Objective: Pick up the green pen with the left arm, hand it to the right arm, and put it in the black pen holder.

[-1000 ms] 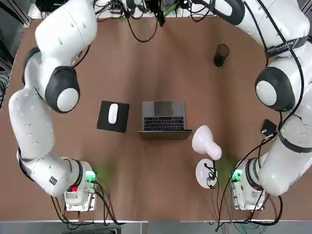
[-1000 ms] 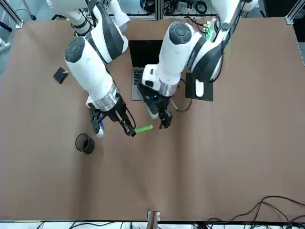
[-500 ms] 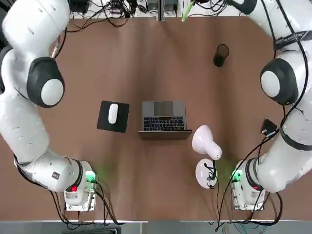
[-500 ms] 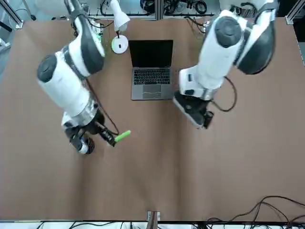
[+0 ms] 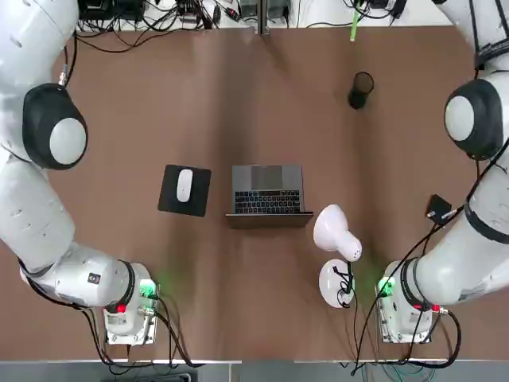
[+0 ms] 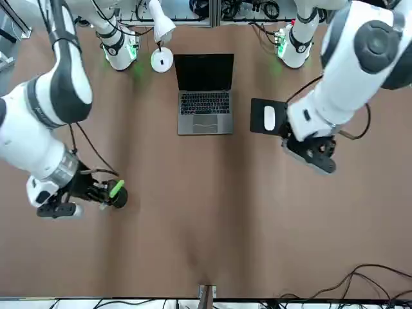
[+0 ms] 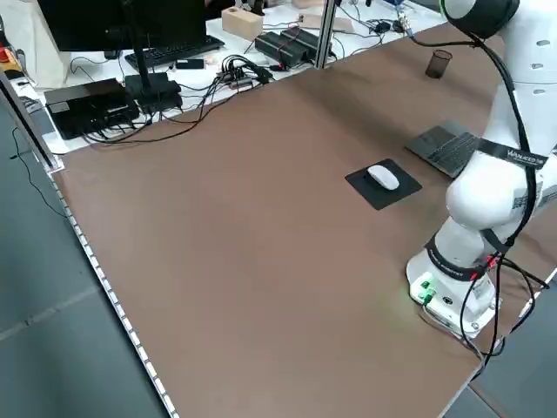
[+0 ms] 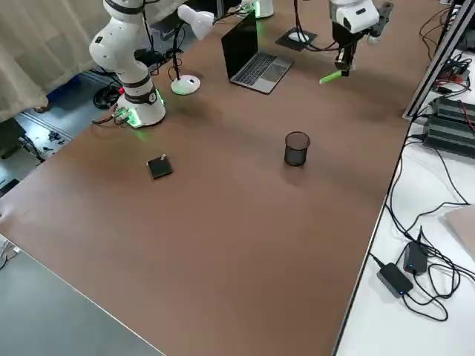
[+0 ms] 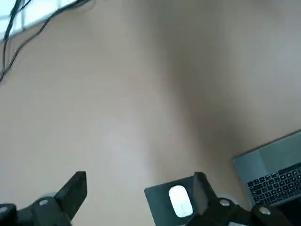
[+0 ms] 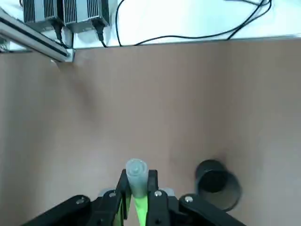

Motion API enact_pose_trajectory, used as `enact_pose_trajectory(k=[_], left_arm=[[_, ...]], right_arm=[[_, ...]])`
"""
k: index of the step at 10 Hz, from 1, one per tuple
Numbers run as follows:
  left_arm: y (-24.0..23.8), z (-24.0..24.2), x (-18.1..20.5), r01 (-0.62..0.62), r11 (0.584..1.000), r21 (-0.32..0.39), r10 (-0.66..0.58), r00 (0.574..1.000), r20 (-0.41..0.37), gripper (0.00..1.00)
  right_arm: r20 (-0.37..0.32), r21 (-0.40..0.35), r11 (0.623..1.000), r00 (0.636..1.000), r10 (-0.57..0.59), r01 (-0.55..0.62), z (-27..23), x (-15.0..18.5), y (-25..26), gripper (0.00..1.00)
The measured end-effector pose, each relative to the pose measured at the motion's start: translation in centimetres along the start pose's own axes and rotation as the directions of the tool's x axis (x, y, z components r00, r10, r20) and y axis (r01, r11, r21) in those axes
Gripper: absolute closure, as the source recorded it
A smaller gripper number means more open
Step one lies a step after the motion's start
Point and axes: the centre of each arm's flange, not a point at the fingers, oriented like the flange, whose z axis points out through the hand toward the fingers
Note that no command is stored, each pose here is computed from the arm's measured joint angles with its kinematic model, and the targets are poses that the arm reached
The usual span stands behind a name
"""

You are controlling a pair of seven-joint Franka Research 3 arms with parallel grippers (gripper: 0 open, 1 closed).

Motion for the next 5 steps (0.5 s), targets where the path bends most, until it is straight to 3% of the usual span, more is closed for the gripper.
enact_pose_trajectory(k=[2,5], left_arm=[[-3.5,-1.3,-1.6,0.097,0.995,0.006,-0.097,0.995,0.002,0.0],[-10.0,-2.8,-5.9,0.228,0.973,-0.033,-0.227,0.974,0.016,0.0]], right_arm=[[-0.055,-0.02,0.992,0.99,-0.128,0.127,1.3,-1.2,2.8,0.82],[-0.134,-0.072,0.975,0.967,-0.218,0.21,5.1,-3.2,5.7,0.82]])
